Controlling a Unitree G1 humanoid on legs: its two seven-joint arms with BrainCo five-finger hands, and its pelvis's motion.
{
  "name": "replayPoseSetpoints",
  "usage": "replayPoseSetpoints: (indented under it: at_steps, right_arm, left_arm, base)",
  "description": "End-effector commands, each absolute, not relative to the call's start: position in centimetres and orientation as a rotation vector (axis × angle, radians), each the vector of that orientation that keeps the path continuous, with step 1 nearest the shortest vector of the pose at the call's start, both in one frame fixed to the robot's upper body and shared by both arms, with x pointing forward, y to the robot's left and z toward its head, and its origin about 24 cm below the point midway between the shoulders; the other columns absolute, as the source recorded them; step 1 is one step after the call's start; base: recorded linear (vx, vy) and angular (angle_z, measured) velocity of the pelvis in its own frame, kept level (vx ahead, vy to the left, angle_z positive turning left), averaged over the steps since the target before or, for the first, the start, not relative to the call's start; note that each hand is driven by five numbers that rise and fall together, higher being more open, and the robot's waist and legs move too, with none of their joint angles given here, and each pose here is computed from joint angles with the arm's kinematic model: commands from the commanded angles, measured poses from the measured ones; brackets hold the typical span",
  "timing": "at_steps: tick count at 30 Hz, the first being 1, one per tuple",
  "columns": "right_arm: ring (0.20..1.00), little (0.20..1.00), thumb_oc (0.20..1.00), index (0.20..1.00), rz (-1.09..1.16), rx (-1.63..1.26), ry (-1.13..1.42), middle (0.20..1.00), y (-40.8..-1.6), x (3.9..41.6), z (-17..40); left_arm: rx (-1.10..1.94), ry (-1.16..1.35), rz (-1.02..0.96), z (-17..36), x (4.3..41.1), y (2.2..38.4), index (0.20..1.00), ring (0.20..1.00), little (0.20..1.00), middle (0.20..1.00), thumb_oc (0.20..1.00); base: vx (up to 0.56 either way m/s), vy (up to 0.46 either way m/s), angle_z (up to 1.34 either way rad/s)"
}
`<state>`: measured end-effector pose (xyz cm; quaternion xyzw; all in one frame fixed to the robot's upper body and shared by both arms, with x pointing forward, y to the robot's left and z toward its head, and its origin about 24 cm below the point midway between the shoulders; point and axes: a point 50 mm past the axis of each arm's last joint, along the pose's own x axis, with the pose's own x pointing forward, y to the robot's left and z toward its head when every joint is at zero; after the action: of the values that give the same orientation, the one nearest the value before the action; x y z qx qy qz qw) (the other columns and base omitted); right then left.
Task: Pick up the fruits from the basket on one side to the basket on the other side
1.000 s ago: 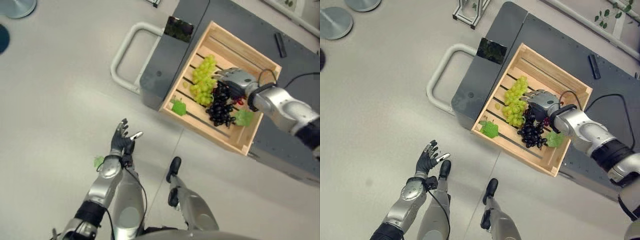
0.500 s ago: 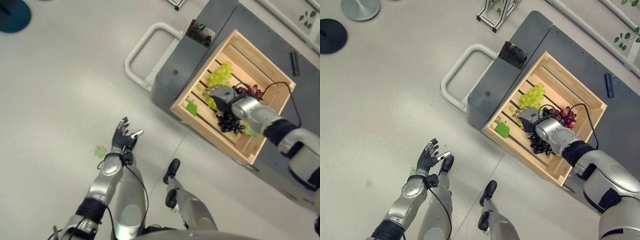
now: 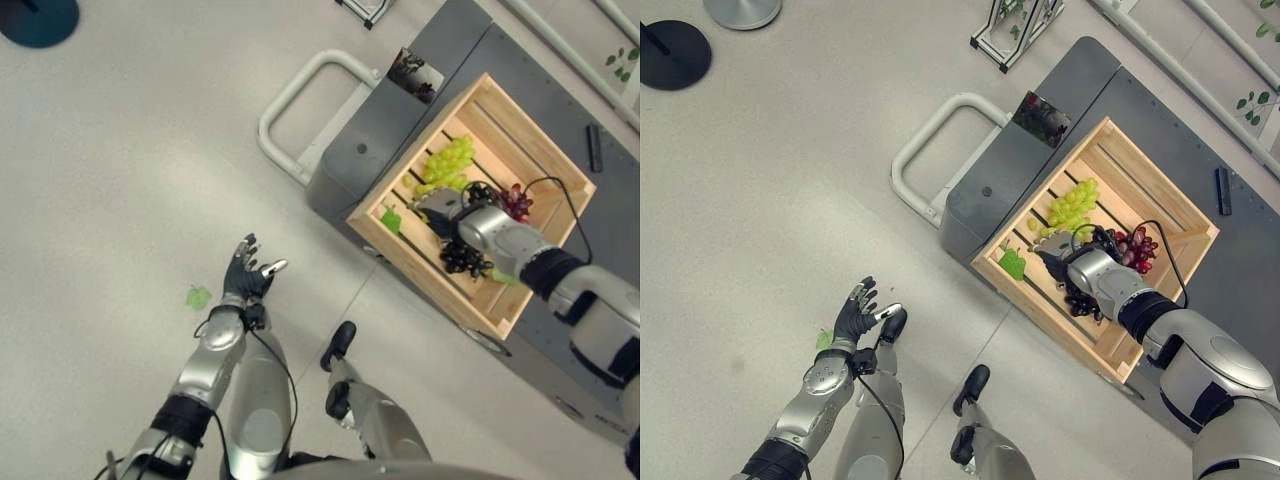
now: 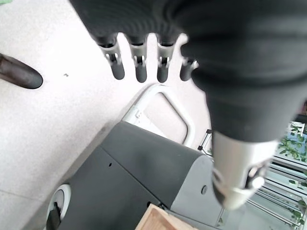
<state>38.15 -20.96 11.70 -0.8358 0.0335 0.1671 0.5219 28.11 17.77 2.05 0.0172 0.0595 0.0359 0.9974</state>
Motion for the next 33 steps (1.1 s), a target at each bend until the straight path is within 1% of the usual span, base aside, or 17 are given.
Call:
replayPoseSetpoints:
  at_steps: [1,2,3,4,5,6,7,10,11,15,21,24,28,29,30,33]
  right_arm:
    - [1.000,1.000,1.000,1.000,0.112,-1.581,0.082,1.000,-22.6,38.9,13.6]
    - [1.000,1.000,1.000,1.000,0.107,-1.578,0.081,1.000,-22.7,38.9,13.7]
    - [1.000,1.000,1.000,1.000,-0.065,-1.097,0.074,1.000,-23.7,38.4,12.7]
    - [1.000,1.000,1.000,1.000,-0.069,-1.094,0.073,1.000,-23.8,38.4,12.7]
    - [1.000,1.000,1.000,1.000,-0.178,-0.805,0.045,1.000,-24.1,38.2,12.4]
    - [1.000,1.000,1.000,1.000,-0.223,-0.652,0.026,1.000,-23.9,38.0,12.1]
    - [1.000,1.000,1.000,1.000,-0.257,-0.563,0.016,1.000,-23.9,37.8,11.9]
    - [1.000,1.000,1.000,1.000,-0.268,-0.493,0.023,1.000,-23.5,37.5,11.2]
    - [1.000,1.000,1.000,1.000,-0.258,-0.434,0.008,1.000,-22.8,37.4,11.1]
    - [1.000,1.000,1.000,1.000,-0.242,-0.500,-0.013,1.000,-22.5,37.4,11.5]
    - [1.000,1.000,1.000,1.000,-0.289,-0.426,-0.002,1.000,-23.2,36.8,11.0]
    - [1.000,1.000,1.000,1.000,-0.327,-0.325,-0.022,1.000,-22.3,36.4,10.5]
    - [1.000,1.000,1.000,1.000,-0.322,-0.224,-0.075,1.000,-20.6,35.1,10.0]
    - [1.000,1.000,1.000,1.000,-0.323,-0.224,-0.074,1.000,-20.6,35.0,10.0]
    - [1.000,1.000,1.000,1.000,-0.323,-0.170,-0.100,1.000,-20.5,33.8,9.7]
    - [1.000,1.000,1.000,1.000,-0.355,-0.136,-0.115,1.000,-21.3,31.9,8.9]
  left_arm:
    - [0.029,0.035,0.093,3.7,28.2,18.5,1.000,1.000,1.000,1.000,1.000]
    - [0.031,0.032,0.090,3.8,28.3,18.5,1.000,1.000,1.000,1.000,1.000]
    - [-0.007,0.029,0.102,3.9,28.4,18.1,1.000,1.000,1.000,1.000,1.000]
    - [-0.005,0.027,0.099,3.9,28.4,18.0,1.000,1.000,1.000,1.000,1.000]
    - [-0.024,0.039,0.114,3.7,28.4,18.0,1.000,1.000,1.000,1.000,1.000]
    - [-0.033,0.049,0.124,3.5,28.4,18.0,1.000,1.000,1.000,1.000,1.000]
    - [-0.036,0.057,0.133,3.4,28.3,18.0,1.000,1.000,1.000,1.000,1.000]
    - [-0.035,0.075,0.135,3.0,28.1,17.9,1.000,1.000,1.000,1.000,1.000]
    - [-0.034,0.085,0.137,2.8,28.1,17.8,1.000,1.000,1.000,1.000,1.000]
    - [-0.031,0.090,0.136,2.5,27.9,17.6,1.000,1.000,1.000,1.000,1.000]
    - [-0.030,0.119,0.140,1.8,27.6,17.2,1.000,1.000,1.000,1.000,1.000]
    - [-0.039,0.126,0.160,1.7,27.8,17.0,1.000,1.000,1.000,1.000,1.000]
    - [-0.042,0.132,0.189,1.7,28.1,16.7,1.000,1.000,1.000,1.000,1.000]
    - [-0.041,0.133,0.189,1.7,28.0,16.7,1.000,1.000,1.000,1.000,1.000]
    - [-0.035,0.126,0.201,1.8,28.1,16.9,1.000,1.000,1.000,1.000,1.000]
    - [-0.023,0.135,0.228,1.7,28.0,17.3,1.000,1.000,1.000,1.000,1.000]
  base:
    - [0.00,0.000,0.00]
    - [0.00,0.000,0.00]
    - [0.00,0.000,0.00]
    - [-0.02,0.035,0.01]
    - [-0.04,0.039,-0.01]
    - [-0.03,0.045,-0.02]
    - [-0.02,0.029,-0.04]
    - [-0.02,0.041,-0.06]
    - [-0.02,0.040,-0.13]
    - [-0.02,0.059,-0.07]
    - [0.00,0.014,0.00]
    - [0.01,0.021,0.00]
    - [0.01,0.028,-0.06]
    - [0.01,0.043,0.00]
    - [0.01,0.042,0.00]
    - [0.01,0.044,-0.05]
